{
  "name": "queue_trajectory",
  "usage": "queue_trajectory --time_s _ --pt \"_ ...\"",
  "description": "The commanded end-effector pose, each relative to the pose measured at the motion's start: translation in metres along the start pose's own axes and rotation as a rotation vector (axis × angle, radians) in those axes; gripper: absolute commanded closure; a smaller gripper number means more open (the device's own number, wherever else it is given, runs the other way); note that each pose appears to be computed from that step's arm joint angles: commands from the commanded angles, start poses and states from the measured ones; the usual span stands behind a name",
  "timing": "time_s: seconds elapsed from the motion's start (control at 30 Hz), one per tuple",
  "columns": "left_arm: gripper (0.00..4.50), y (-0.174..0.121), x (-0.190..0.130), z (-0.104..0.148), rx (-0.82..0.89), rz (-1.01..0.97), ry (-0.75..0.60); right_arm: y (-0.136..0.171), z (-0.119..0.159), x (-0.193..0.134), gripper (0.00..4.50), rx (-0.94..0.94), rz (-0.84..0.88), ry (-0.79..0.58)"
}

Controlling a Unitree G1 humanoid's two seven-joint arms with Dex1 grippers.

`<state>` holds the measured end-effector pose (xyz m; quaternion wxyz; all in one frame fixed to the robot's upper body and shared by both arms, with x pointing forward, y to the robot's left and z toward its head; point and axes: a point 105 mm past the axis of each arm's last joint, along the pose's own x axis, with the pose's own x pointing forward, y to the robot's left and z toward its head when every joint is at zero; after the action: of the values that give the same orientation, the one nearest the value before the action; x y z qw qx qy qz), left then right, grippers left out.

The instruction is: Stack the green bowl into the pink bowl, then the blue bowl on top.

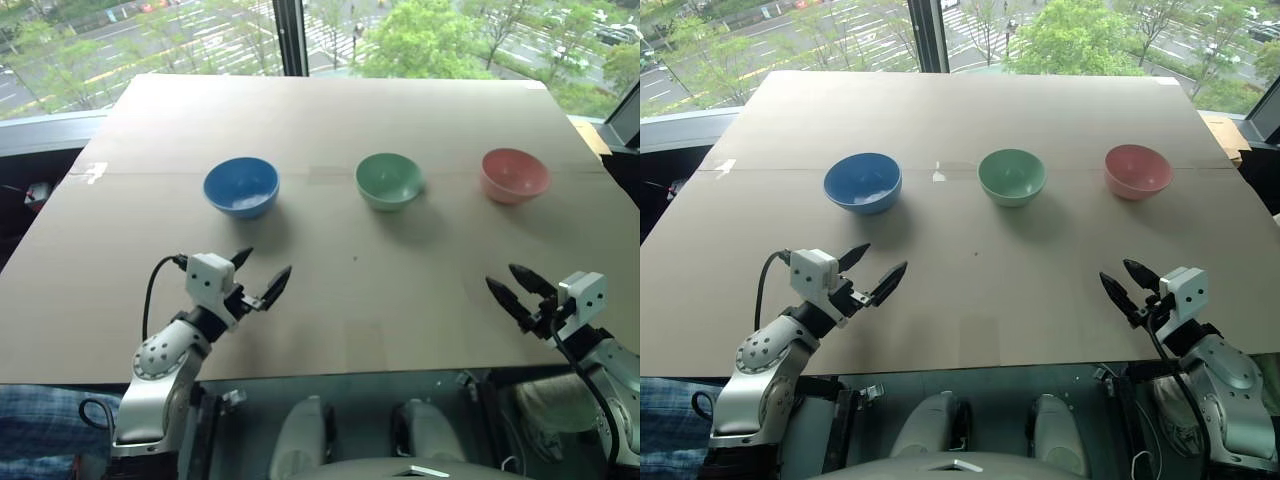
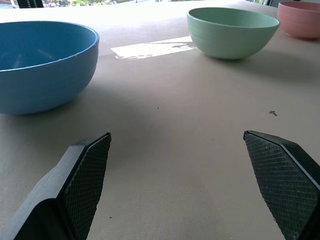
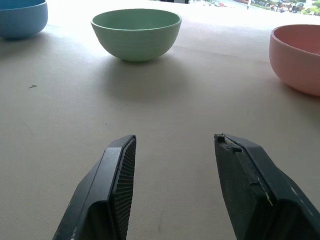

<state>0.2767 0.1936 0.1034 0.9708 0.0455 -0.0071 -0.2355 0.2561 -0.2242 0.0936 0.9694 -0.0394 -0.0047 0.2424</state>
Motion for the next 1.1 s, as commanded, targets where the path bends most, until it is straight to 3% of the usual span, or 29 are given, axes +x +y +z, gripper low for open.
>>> queue_trajectory --time_s 0.03,0.4,0.8,0.83,0.97,1.1 --pt "0.0 -0.008 0.002 0.014 0.039 -0.037 -0.06 -0.005 0.008 -0.001 1.9 -0.039 -0.009 -0.029" --pt "0.0 -0.014 0.006 0.016 0.017 -0.073 -0.08 -0.011 0.01 0.001 1.9 -0.074 -0.033 -0.03" --pt "0.0 -0.037 0.018 0.025 -0.127 -0.176 -0.105 -0.059 0.048 0.045 1.9 -0.354 -0.054 0.165" --pt "0.0 -0.038 0.018 0.027 -0.132 -0.182 -0.106 -0.064 0.052 0.049 1.39 -0.377 -0.049 0.18" --pt "0.0 -0.044 0.02 0.032 -0.157 -0.196 -0.115 -0.08 0.065 0.066 0.09 -0.51 -0.028 0.205" --pt "0.0 -0.051 0.021 0.037 -0.199 -0.226 -0.128 -0.09 0.079 0.09 0.09 -0.611 0.011 0.223"
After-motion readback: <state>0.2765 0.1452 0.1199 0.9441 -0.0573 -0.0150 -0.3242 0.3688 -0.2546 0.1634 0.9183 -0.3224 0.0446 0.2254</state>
